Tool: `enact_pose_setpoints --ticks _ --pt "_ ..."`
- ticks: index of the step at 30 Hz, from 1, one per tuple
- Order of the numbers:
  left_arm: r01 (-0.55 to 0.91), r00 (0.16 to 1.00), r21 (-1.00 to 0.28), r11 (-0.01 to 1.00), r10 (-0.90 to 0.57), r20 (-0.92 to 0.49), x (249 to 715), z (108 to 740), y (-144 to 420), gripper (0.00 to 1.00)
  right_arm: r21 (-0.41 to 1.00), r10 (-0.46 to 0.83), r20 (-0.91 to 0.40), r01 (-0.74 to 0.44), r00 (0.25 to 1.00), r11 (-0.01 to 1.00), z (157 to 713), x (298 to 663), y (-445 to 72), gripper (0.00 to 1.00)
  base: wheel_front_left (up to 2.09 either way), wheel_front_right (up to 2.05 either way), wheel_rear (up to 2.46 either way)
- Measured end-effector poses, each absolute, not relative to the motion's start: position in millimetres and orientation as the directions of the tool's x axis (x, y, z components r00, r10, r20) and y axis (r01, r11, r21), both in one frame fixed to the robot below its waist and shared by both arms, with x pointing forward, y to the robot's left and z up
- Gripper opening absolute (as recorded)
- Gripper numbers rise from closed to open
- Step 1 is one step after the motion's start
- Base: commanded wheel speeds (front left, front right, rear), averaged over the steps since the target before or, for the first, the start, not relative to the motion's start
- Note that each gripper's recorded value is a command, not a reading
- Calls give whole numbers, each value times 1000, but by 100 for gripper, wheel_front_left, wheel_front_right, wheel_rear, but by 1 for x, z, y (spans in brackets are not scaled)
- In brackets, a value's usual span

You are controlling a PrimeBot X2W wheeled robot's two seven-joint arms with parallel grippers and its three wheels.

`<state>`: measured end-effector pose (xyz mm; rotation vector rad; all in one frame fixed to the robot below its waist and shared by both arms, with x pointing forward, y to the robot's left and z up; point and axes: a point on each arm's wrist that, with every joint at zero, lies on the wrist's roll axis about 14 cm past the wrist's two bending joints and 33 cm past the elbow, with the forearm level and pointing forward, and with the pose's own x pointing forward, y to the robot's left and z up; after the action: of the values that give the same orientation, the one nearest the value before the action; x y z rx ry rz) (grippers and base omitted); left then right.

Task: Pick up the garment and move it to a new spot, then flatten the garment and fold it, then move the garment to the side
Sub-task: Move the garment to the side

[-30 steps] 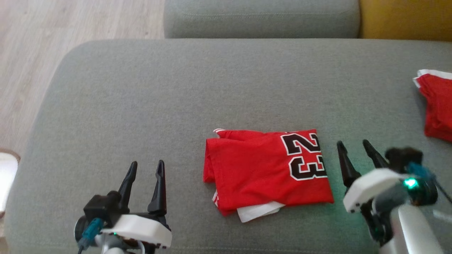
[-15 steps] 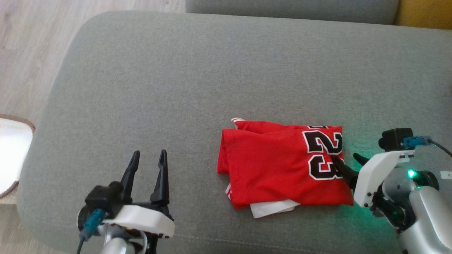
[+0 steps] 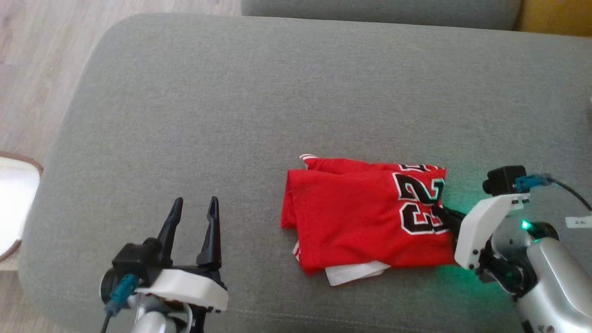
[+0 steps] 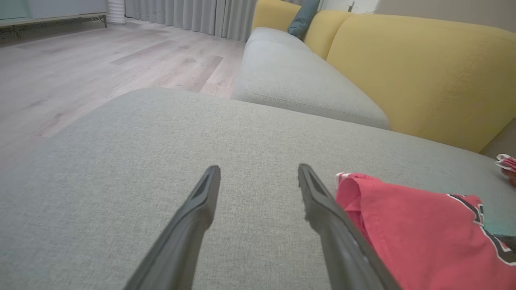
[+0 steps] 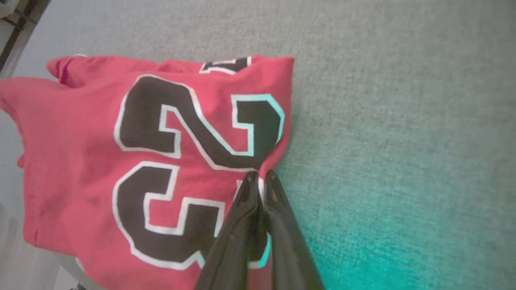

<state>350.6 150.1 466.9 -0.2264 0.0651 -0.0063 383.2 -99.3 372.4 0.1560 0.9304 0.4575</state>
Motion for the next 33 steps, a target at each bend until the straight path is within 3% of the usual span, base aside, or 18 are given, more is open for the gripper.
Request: enact_pose_setpoints --ticks 7,16,25,33 --pt "70 995 -215 974 -83 -55 358 468 131 100 264 394 -656 -294 644 919 394 404 -122 0 0 0 0" --pt "220 970 -223 949 -237 -50 372 465 85 100 106 207 -596 -180 776 978 433 409 -212 0 0 0 0" --pt "402 910 -233 886 -414 -3 403 471 22 100 53 42 -586 -14 809 999 440 388 -274 0 0 0 0" --pt "459 878 -251 852 -479 -19 412 459 -2 100 43 -3 -566 33 824 999 437 387 -282 0 0 0 0"
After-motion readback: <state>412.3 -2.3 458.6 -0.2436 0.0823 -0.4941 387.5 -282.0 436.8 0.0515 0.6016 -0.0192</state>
